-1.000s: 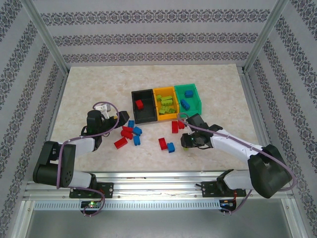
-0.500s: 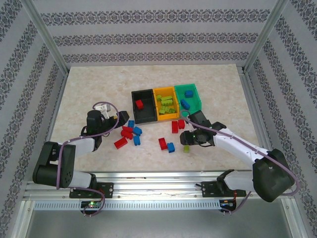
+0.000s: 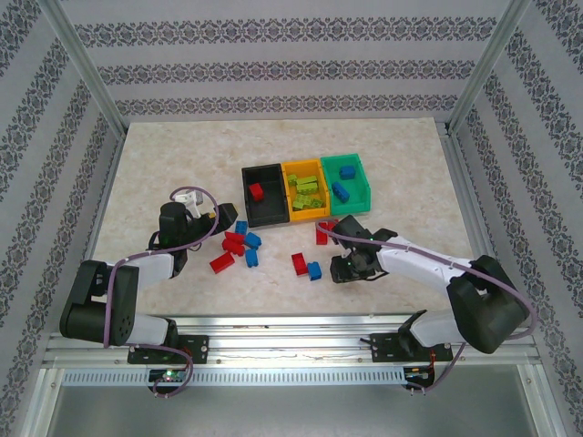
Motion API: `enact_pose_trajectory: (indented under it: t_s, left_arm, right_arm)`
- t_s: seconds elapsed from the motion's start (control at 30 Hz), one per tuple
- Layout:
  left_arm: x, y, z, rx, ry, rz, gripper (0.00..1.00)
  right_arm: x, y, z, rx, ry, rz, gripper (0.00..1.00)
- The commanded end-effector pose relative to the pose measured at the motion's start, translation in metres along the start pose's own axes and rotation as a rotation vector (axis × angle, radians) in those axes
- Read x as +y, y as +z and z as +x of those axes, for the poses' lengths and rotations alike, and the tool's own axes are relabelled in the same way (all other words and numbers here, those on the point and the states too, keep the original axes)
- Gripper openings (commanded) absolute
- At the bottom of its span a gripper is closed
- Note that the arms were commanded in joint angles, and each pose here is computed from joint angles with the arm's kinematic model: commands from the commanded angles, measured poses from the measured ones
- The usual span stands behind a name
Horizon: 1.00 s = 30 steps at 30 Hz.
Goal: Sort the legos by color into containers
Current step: Pick up the lego from the bottom-center of the table, then place the lego in the container.
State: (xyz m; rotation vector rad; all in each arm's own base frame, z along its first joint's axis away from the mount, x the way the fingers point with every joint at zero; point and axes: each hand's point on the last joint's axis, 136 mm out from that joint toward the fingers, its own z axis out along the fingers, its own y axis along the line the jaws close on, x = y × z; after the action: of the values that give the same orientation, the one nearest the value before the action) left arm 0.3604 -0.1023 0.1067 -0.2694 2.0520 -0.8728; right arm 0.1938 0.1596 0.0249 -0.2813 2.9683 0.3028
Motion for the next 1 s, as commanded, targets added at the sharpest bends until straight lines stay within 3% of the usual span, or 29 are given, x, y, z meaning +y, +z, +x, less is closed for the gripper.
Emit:
enact_pose_trajectory:
  t_s: [0.0,0.2,0.43,0.6,0.77,0.8,0.87,0.97]
  left_arm:
    - [-0.006,-0.001,0.000,-0.010,0.014,0.022,1.00]
    - [-0.006,0.000,0.002,-0.002,0.007,0.025,1.00]
    - [-0.001,0.003,0.004,0.005,0.011,0.010,1.00]
    - [0.002,0.005,0.006,0.013,0.014,0.000,1.00]
    - [0.002,0.004,0.005,0.011,0.022,-0.006,1.00]
    - [0.002,0.004,0.005,0.013,0.022,-0.005,1.00]
    - [0.001,0.003,0.004,0.011,0.021,-0.003,1.00]
    - [-0.001,0.003,0.003,0.010,0.017,0.007,1.00]
  right_arm:
    - [0.003,-0.006,-0.013,-0.043,-0.016,0.014,0.29]
    - [0.013,-0.024,-0.063,-0.169,-0.020,-0.041,0.28]
    - [0.042,-0.053,-0.175,-0.354,-0.084,-0.073,0.29]
    - [0.044,-0.050,-0.247,-0.403,-0.115,-0.028,0.32]
    - [0.040,-0.045,-0.269,-0.399,-0.128,0.026,0.37]
    - [0.039,-0.044,-0.268,-0.400,-0.131,0.033,0.39]
    - [0.034,-0.041,-0.263,-0.383,-0.134,0.052,0.54]
    - [0.030,-0.042,-0.250,-0.362,-0.140,0.055,0.55]
